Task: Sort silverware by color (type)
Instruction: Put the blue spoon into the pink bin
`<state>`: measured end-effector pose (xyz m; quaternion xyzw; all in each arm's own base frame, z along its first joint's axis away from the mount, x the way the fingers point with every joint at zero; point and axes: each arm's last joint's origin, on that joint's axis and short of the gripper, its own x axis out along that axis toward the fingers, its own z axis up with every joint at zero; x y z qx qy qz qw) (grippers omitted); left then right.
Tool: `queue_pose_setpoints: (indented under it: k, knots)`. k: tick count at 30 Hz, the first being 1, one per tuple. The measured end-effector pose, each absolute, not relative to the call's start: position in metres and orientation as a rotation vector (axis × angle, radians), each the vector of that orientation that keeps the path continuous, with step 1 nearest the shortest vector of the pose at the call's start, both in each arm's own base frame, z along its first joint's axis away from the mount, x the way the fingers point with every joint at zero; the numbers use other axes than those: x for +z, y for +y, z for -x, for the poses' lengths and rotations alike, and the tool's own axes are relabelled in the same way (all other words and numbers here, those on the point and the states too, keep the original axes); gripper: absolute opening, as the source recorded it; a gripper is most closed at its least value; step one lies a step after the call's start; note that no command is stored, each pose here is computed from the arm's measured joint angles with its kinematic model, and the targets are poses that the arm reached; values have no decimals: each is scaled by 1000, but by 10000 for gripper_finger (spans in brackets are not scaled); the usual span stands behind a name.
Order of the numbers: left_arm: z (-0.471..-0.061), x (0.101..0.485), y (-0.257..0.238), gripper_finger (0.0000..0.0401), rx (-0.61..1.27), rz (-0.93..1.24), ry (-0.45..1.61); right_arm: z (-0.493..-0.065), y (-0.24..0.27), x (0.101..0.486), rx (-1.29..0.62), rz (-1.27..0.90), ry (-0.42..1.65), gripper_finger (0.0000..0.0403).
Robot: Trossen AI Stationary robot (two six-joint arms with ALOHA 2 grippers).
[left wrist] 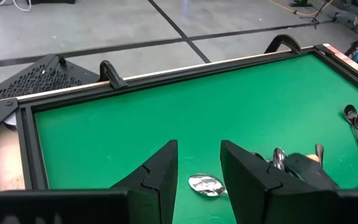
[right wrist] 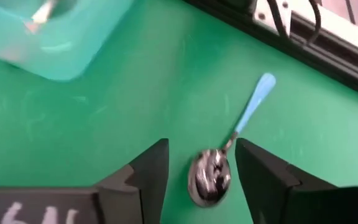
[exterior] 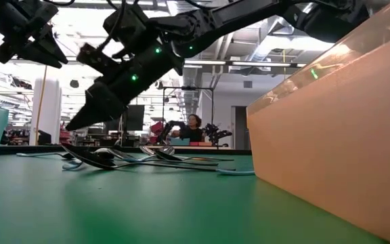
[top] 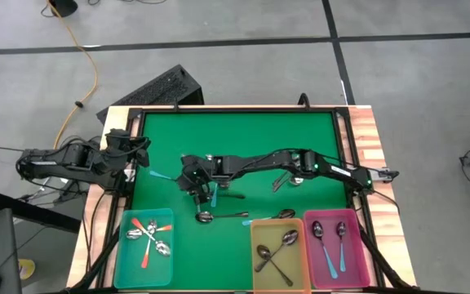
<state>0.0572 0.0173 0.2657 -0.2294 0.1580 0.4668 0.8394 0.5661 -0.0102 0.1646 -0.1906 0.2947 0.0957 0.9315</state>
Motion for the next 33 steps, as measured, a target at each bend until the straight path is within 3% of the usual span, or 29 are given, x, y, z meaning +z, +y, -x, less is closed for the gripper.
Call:
queue_pose_setpoints:
  k: [23,33]
  knots:
    - [-57,266,17,105,987,484,334,-564,-20,139,217,385,614,195]
    - [-57,266,17,105,986,485,336,-567,-27,118,192,289,620,194]
